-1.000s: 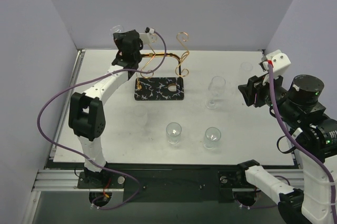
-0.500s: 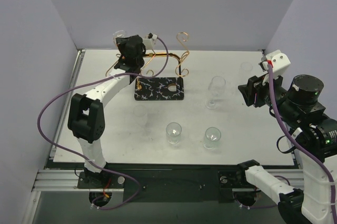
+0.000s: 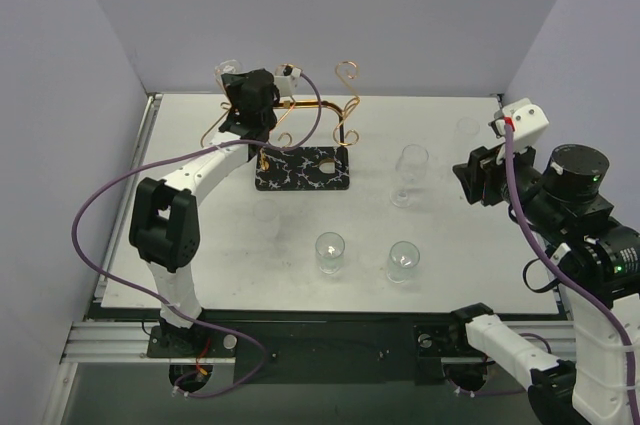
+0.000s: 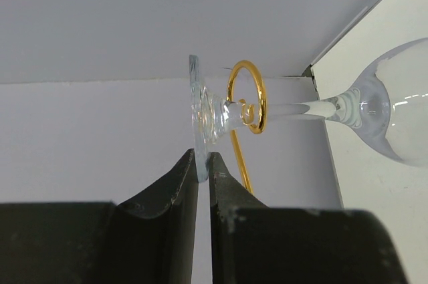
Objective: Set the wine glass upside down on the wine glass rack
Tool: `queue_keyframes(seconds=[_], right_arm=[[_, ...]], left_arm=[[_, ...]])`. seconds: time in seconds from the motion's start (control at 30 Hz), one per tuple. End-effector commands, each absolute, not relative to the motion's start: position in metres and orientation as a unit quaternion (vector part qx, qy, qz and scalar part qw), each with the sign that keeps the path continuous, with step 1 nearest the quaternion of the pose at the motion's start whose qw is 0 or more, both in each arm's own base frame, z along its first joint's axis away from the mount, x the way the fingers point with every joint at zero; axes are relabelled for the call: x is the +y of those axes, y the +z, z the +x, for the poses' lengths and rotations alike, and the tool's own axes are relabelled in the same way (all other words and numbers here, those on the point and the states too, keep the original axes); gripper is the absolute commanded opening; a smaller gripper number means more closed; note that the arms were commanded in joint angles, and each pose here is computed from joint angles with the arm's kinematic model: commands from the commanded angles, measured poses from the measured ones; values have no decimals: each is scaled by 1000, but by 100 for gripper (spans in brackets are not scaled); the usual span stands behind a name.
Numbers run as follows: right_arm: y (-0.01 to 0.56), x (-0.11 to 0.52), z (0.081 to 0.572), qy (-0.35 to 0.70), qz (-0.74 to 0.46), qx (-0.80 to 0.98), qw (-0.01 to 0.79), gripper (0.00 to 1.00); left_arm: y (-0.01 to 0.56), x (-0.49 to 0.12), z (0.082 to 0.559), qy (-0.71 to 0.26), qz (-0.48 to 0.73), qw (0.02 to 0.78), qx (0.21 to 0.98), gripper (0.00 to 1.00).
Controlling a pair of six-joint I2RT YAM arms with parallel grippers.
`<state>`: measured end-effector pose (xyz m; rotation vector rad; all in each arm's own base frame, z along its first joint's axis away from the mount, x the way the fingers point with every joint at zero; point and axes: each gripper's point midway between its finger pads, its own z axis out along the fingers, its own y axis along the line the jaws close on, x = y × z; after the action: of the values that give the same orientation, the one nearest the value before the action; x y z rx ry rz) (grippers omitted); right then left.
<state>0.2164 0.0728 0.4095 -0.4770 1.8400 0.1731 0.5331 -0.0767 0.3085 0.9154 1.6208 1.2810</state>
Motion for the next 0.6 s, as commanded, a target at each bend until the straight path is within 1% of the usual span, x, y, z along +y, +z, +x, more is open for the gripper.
queue_keyframes(seconds=[0.0, 0.1, 0.27, 0.5, 0.57], right_arm=[[413, 68, 221, 60, -197, 781, 590, 41], [412, 68, 221, 59, -196, 782, 589, 41], [410, 66, 221, 57, -195, 784, 587, 40], [409, 65, 221, 54, -195, 784, 587, 41], [409, 65, 221, 53, -194, 784, 587, 41]], left_arm=[[357, -72, 518, 521, 315, 472, 637, 1], [356, -72, 517, 520, 318, 470, 638, 7], [358, -73, 514, 516, 319, 472, 640, 20], [357, -74, 511, 502, 325, 469, 650, 31], [358, -75, 510, 499, 326, 469, 652, 33]])
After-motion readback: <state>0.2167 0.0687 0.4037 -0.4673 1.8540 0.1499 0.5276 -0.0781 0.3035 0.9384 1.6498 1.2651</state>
